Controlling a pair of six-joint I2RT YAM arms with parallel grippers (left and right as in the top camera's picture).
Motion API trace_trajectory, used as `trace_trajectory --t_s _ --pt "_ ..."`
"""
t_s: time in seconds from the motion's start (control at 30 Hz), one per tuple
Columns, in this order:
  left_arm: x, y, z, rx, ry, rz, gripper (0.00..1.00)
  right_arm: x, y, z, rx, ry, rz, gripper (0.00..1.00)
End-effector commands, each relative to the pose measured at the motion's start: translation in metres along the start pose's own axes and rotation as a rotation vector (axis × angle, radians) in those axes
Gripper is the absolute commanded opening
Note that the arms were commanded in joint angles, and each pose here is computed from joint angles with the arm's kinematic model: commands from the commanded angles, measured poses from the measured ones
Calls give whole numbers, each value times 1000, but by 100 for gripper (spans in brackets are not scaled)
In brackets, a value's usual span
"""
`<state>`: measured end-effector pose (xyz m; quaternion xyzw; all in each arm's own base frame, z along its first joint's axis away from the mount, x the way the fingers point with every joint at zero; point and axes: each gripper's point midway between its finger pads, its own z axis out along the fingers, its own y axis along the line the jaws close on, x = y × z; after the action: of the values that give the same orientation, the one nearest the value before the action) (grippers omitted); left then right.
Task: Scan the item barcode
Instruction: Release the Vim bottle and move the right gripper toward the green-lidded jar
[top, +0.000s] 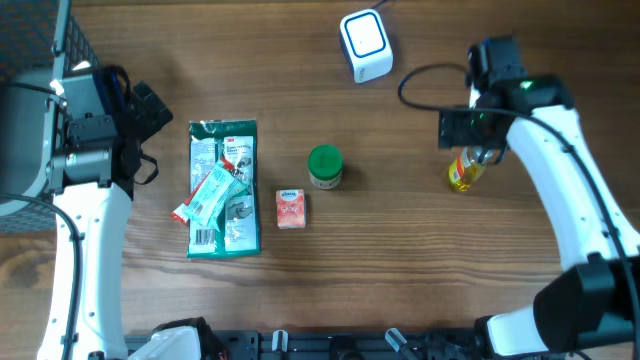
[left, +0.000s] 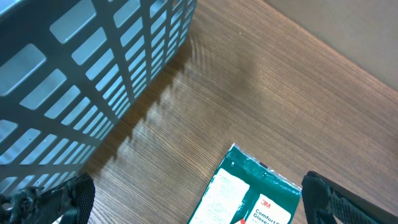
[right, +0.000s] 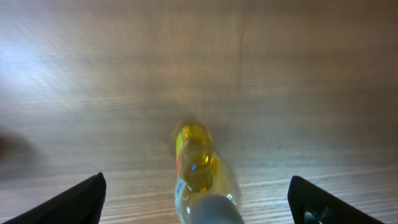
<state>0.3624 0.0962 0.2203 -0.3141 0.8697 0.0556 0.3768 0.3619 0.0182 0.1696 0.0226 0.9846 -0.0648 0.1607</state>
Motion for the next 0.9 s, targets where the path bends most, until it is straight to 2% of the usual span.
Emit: trace_trajectory --t_s 0.0,0.07,0.17,0.23,0.4,0.5,0.6,0.63,0.73,0.87 --pt "-3 1 -1 -4 -9 4 100 -28 10 -55 -114 -135 11 94" --pt "-3 1 -1 -5 -9 4 100 -32 34 -72 -271 -157 1 92" --pt "-3 1 -1 -4 -9 4 100 -29 65 -85 -457 -144 2 82" --pt "-3 1 -1 -4 -9 4 100 -25 79 -88 -517 -119 26 81" --pt "-3 1 -1 -4 -9 4 100 -11 117 -91 -552 -77 27 81" --pt "-3 1 -1 -4 -9 4 100 -3 134 -87 -476 -67 90 81" --pt "-3 1 -1 -5 -9 4 100 7 153 -83 -364 -81 174 90" --pt "-3 1 -1 -4 -9 4 100 9 160 -84 -357 -86 177 99" --pt "-3 1 -1 -4 -9 4 100 12 196 -85 -394 -108 186 100" --pt "-3 1 -1 -5 -9 4 100 23 239 -76 -434 -61 273 100"
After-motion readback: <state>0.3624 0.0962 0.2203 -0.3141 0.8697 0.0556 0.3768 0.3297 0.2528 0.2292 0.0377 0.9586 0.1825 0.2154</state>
